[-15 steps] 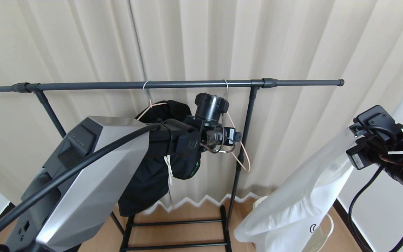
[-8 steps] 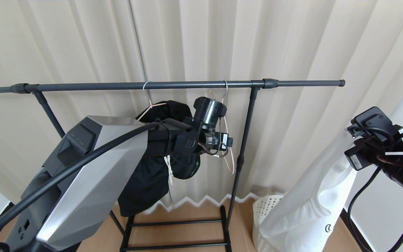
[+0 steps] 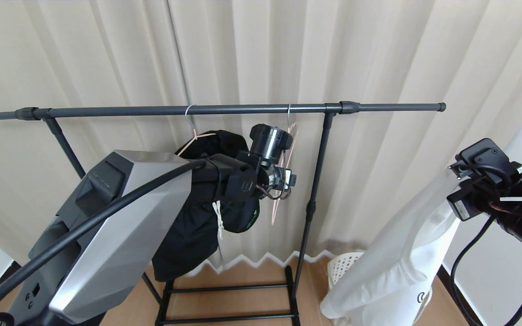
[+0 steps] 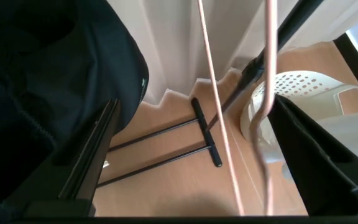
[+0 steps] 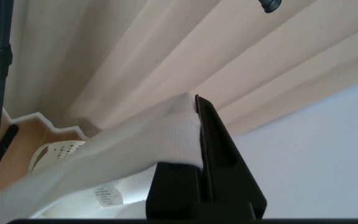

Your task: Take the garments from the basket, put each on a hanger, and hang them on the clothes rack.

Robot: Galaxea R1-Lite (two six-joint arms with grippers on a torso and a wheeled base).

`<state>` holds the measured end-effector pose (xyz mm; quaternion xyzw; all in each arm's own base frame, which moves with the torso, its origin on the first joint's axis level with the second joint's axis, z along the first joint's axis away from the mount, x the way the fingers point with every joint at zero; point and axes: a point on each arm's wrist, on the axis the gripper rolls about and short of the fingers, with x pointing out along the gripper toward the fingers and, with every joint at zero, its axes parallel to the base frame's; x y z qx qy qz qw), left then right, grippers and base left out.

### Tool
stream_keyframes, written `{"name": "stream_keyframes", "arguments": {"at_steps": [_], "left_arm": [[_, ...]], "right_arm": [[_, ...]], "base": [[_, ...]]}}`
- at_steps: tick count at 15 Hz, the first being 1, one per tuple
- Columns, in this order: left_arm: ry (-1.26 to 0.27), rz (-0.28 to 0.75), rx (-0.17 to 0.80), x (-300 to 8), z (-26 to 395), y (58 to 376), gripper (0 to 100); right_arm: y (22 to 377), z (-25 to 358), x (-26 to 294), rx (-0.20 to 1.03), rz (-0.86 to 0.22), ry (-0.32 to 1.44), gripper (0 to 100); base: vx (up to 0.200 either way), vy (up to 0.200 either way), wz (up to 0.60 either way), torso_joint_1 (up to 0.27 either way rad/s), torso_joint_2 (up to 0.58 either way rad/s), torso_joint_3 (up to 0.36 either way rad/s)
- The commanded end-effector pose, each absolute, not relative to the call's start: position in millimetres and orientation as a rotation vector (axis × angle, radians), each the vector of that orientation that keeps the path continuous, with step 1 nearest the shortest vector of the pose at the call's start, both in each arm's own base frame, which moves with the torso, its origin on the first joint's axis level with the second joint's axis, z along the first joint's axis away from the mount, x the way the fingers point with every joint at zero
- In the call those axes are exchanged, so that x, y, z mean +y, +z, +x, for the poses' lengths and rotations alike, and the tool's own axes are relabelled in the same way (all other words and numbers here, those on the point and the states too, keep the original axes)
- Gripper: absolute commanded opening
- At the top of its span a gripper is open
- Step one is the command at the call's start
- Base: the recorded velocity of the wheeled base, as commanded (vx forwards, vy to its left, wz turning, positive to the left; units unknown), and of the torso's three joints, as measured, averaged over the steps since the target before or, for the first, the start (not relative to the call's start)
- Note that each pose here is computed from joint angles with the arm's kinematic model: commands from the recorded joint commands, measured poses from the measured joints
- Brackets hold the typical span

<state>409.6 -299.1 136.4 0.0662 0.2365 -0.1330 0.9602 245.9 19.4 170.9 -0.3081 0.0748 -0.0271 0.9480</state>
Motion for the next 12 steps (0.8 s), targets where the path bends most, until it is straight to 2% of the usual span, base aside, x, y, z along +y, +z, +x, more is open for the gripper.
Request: {"name": "stream_keyframes", "arguments": {"at_steps": [1,9,10,12], "left_arm": [[-0.268,0.131,0.471,-300.6,411.4,132.9,100],[-0.274,0.122,0.465,-305.3,412.5,125.7,100],[-0.273,0.122,0.465,-305.3,412.5,125.7,0],[-0.272,0.121,0.465,-305.3,412.5,125.7,0]], "right_arm": [[171.0,245.9,19.5,0.152,-0.628,-0.055,0],[170.0,245.2,20.9,0.153,-0.627,-0.050,0],[170.0,245.2,20.9,0.153,-0.629,-0.050,0],[170.4,244.9,20.9,0.152,-0.628,-0.050,0]], "base": [[0.000,0.000,0.00,0.000,0.00,0.000],[0.000,0.000,0.00,0.000,0.00,0.000],[0.000,0.000,0.00,0.000,0.00,0.000],[0.000,0.000,0.00,0.000,0.00,0.000]]}}
